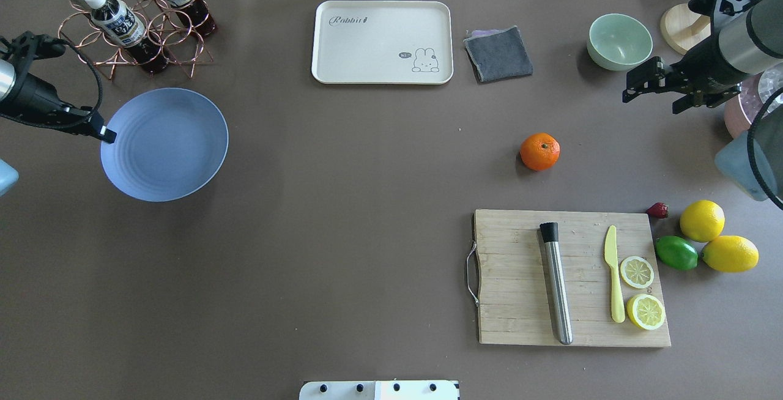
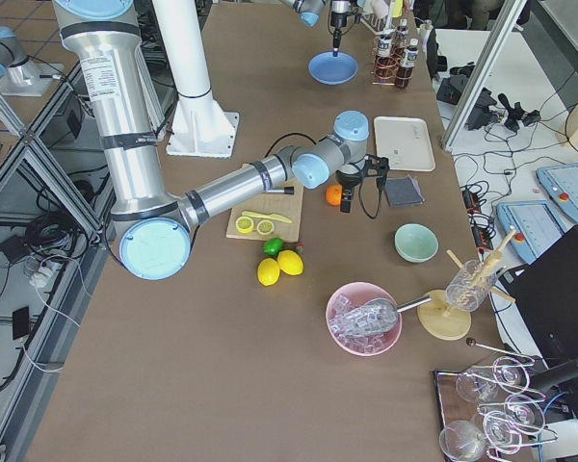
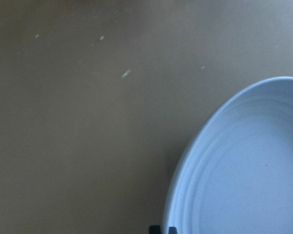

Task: Pick orange to plate
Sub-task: 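Move the left gripper toward the blue plate while the right gripper approaches the orange, then push the blue plate inward with the left gripper while the right grasps the orange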

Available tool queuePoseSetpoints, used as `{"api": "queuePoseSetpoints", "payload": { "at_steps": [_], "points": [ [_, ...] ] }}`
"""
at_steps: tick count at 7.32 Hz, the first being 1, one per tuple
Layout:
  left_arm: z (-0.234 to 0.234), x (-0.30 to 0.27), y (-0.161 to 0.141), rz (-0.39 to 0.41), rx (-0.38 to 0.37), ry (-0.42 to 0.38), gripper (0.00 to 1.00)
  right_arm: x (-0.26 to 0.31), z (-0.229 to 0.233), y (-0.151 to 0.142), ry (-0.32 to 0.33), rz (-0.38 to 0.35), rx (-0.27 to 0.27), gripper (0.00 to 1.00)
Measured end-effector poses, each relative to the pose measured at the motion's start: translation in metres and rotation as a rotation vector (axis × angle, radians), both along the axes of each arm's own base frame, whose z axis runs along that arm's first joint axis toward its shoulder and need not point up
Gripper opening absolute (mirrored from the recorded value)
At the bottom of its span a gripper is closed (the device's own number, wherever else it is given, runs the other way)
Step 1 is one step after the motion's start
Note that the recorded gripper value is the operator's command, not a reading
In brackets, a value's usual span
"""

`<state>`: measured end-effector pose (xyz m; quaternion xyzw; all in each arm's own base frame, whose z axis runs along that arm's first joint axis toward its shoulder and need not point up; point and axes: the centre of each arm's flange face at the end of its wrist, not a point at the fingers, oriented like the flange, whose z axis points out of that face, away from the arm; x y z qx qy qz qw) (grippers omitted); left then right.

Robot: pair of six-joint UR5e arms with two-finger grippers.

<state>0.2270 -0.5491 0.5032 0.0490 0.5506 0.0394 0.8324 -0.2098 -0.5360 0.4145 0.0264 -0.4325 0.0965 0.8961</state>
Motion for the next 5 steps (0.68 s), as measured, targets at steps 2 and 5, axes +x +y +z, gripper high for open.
{"api": "queuePoseSetpoints", "payload": {
  "at_steps": [2,5],
  "points": [
    [-0.075,0.036,-0.002,-0.043,-0.051,0.059,0.00,-0.037,-0.016,0.002,0.019,-0.022,0.039,1.00],
    [-0.157,0.147,0.022,-0.091,-0.089,0.087,0.00,-0.104,-0.033,0.007,0.069,-0.063,0.105,1.00]
  ]
}}
